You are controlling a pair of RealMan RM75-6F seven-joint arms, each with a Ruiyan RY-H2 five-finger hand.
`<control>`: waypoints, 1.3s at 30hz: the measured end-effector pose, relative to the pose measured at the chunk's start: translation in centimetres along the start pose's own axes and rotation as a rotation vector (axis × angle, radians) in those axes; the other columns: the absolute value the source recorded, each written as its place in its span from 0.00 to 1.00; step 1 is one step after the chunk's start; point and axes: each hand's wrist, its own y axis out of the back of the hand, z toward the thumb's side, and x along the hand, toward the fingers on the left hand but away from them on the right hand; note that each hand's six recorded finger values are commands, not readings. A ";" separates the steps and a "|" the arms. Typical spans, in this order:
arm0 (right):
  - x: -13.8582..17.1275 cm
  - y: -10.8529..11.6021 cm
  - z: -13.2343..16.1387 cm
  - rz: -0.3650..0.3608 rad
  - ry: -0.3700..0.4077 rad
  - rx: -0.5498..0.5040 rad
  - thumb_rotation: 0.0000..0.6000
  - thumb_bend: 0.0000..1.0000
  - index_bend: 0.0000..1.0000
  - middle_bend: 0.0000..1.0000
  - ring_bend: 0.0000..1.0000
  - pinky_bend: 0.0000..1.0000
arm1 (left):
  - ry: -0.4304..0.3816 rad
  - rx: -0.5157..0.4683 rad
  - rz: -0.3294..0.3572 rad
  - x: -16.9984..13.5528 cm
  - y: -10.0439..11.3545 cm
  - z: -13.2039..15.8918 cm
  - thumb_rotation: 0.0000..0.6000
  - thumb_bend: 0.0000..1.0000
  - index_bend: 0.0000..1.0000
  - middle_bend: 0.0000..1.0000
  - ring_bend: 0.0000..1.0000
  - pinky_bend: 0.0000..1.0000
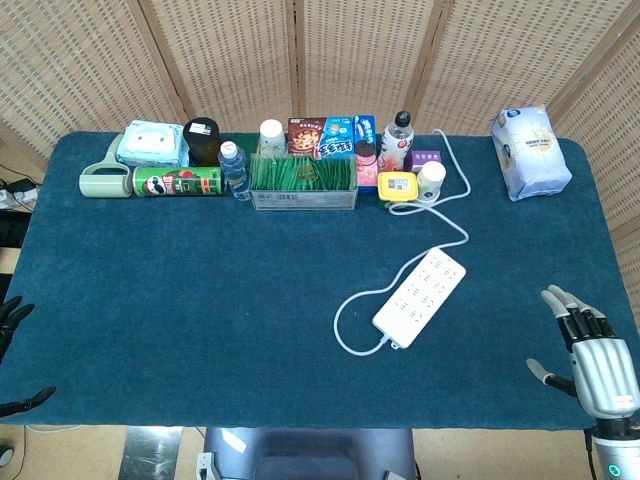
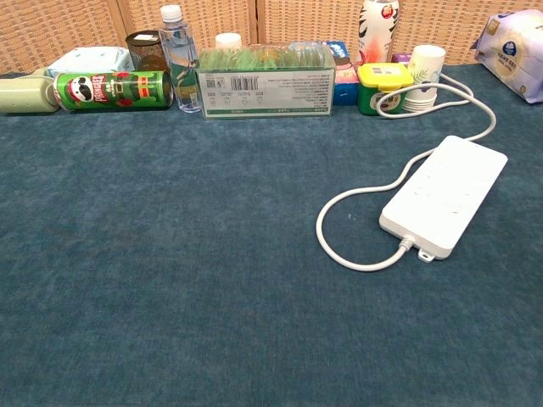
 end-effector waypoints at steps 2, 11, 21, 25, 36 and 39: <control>0.0 0.0 -0.1 0.001 -0.003 -0.001 1.00 0.00 0.10 0.12 0.20 0.22 | 0.000 0.000 0.000 0.0 0.0 0.0 1.00 0.12 0.00 0.00 0.00 0.02; 0.1 -0.1 0.0 0.008 -0.002 -0.001 1.00 0.00 0.10 0.14 0.21 0.22 | -0.004 -0.004 -0.003 0.0 0.0 0.1 1.00 0.12 0.00 0.00 0.00 0.02; -0.2 -0.1 0.3 -0.021 -0.006 -0.022 1.00 0.10 0.02 0.82 0.97 0.97 | -0.002 -0.002 -0.008 0.2 -0.1 0.0 1.00 0.12 0.00 0.00 0.00 0.02; -0.2 -0.5 1.1 -0.040 0.019 -0.065 1.00 0.55 0.01 0.93 1.00 1.00 | -0.001 -0.005 -0.011 0.2 -0.1 0.1 1.00 0.12 0.00 0.00 0.00 0.02; -1.0 -5.1 4.9 0.167 0.156 -0.057 1.00 0.72 0.17 0.95 1.00 1.00 | 0.010 -0.039 -0.006 0.4 0.4 -0.4 1.00 0.12 0.00 0.00 0.00 0.02; -1.5 -6.4 6.7 0.225 0.212 -0.030 1.00 0.72 0.18 0.95 1.00 1.00 | 0.006 -0.036 -0.014 0.4 0.3 -0.3 1.00 0.12 0.00 0.00 0.00 0.02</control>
